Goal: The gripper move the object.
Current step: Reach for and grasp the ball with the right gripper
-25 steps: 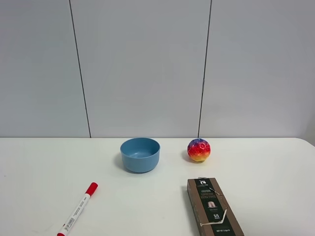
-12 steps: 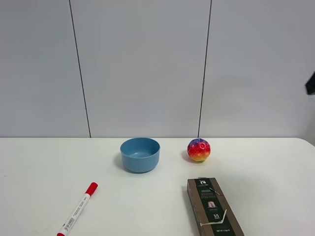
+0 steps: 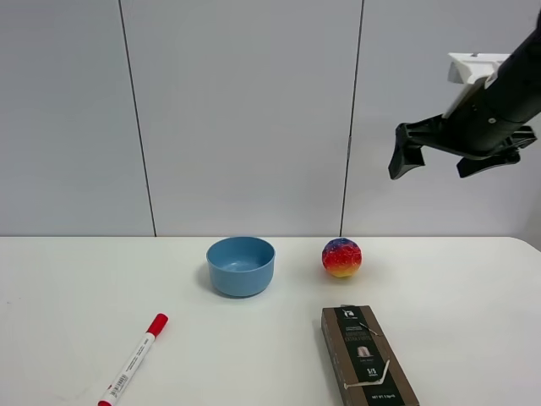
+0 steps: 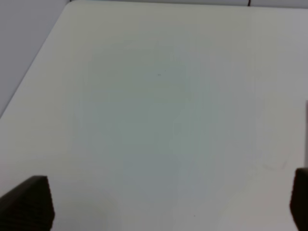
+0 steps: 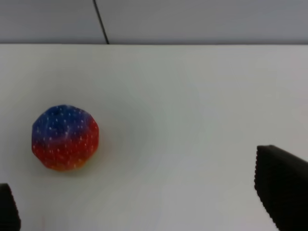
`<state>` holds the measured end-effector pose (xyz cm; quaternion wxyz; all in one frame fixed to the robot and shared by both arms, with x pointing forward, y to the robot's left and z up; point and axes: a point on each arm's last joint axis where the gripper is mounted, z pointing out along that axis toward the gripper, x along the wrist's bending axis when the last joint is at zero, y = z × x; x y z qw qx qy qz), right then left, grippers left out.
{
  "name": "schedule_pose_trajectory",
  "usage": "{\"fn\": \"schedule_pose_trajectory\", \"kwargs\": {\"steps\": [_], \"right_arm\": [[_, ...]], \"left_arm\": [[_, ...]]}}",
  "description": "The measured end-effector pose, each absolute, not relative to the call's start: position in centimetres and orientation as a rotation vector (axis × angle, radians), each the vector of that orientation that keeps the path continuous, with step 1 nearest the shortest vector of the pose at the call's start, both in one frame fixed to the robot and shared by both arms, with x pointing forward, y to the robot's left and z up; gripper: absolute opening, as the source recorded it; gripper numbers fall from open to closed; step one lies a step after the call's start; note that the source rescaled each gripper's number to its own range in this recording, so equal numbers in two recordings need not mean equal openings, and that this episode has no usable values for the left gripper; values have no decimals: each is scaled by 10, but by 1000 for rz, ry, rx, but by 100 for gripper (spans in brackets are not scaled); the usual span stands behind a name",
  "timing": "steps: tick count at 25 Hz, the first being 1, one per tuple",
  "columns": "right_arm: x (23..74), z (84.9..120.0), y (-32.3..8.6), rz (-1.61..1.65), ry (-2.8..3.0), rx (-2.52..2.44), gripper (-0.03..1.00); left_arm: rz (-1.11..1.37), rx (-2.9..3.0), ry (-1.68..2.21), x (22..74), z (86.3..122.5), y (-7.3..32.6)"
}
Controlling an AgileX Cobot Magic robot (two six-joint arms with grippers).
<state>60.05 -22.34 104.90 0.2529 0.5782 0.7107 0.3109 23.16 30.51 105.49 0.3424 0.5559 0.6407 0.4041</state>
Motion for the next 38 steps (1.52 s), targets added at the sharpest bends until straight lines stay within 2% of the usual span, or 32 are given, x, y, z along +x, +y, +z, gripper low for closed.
{"fn": "schedule_pose_trajectory", "kwargs": {"steps": [7,19,38], "right_arm": [[633,1009,-200,853,1975,1544,100],[654,948,-186,850,2005,1533,100],[678,904,-146,891,2058,1454,100]], "left_arm": [[1051,1445,1666,232,1055,305],[1051,1445,1666,232,1055,305],[1051,1445,1666,232,1055,305]]}}
